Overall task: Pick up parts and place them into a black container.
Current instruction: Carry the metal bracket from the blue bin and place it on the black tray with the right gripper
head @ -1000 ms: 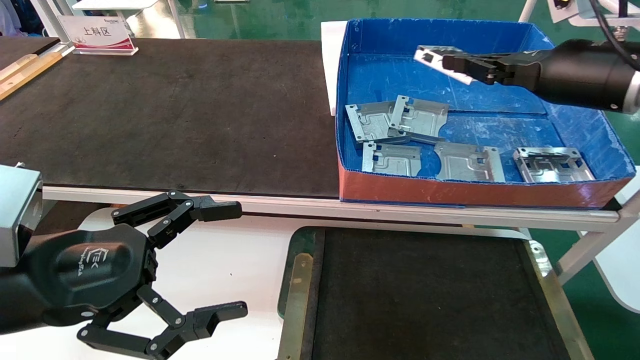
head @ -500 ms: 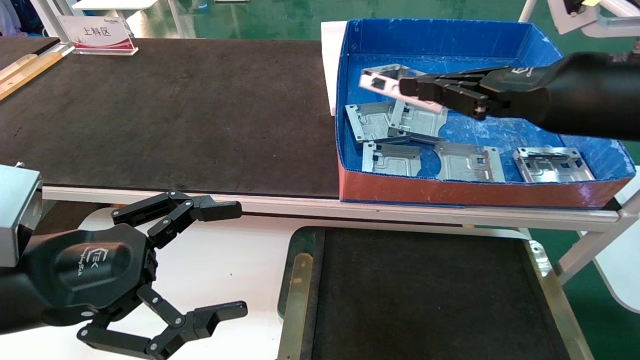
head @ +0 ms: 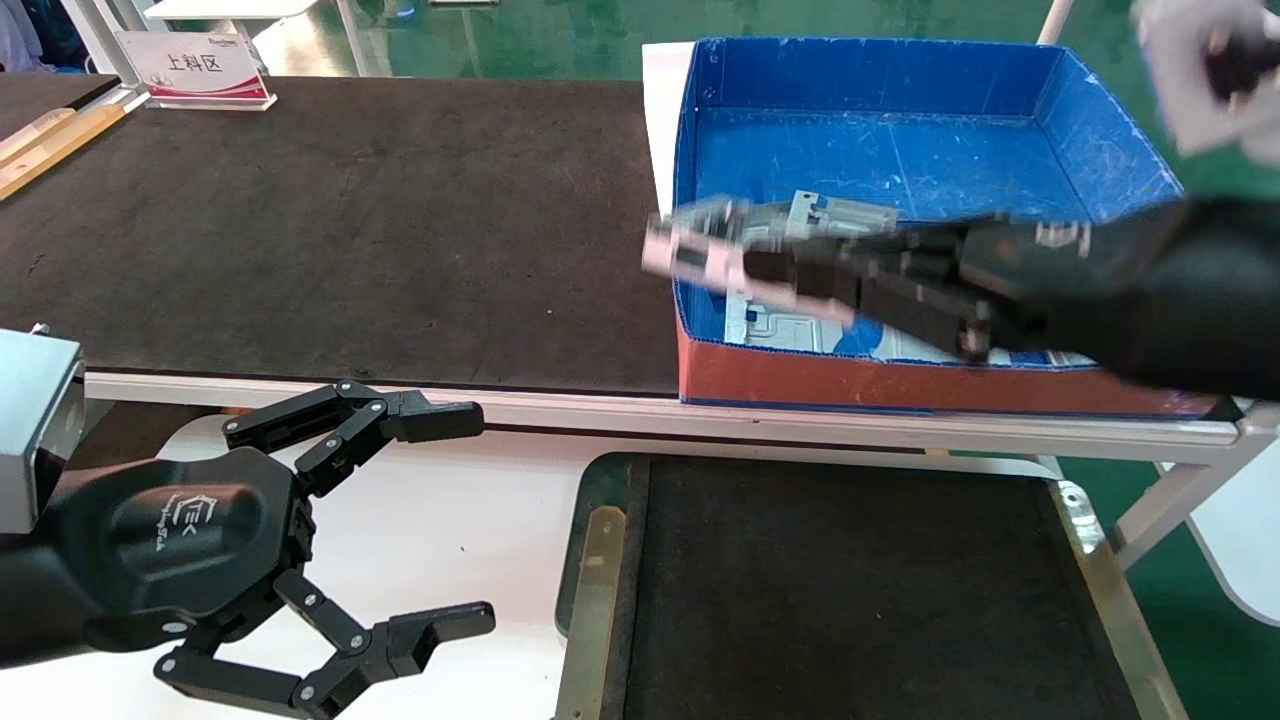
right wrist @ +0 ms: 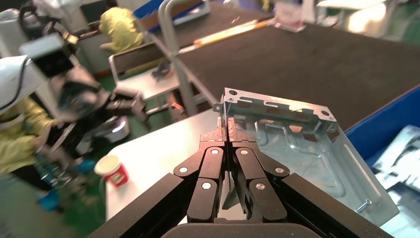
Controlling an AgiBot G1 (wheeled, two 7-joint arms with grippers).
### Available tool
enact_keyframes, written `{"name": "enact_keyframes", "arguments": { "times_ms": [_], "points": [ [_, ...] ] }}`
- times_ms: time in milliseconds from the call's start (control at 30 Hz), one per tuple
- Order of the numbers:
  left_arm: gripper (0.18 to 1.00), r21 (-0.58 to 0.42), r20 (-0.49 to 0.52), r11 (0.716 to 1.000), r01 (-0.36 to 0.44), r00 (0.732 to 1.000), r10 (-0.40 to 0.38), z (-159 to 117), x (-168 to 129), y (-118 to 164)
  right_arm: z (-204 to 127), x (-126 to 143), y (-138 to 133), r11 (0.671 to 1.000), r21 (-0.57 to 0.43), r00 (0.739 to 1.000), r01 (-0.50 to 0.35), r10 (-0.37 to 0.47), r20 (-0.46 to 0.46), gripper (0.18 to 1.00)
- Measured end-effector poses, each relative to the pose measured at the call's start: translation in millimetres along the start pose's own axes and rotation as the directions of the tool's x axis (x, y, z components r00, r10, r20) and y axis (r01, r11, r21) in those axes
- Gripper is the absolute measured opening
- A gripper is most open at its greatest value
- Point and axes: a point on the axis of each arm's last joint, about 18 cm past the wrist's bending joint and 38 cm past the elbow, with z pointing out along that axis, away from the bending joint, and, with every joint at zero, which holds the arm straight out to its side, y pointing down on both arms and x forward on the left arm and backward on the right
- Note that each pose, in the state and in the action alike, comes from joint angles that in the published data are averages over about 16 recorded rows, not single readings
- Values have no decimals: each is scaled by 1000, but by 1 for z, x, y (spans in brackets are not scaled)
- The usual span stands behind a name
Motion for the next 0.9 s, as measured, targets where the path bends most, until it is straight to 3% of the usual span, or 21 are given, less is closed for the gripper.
{"name": "enact_keyframes", "arguments": {
  "times_ms": [467,900],
  "points": [
    [1001,0,0,1000,0,1000,0,0,0,0,4,-23,84,988,-149,986,-35,59,155,191],
    [1001,0,0,1000,0,1000,0,0,0,0,17,-30,165,950,-300,970,88,-13,245,191]
  ]
}}
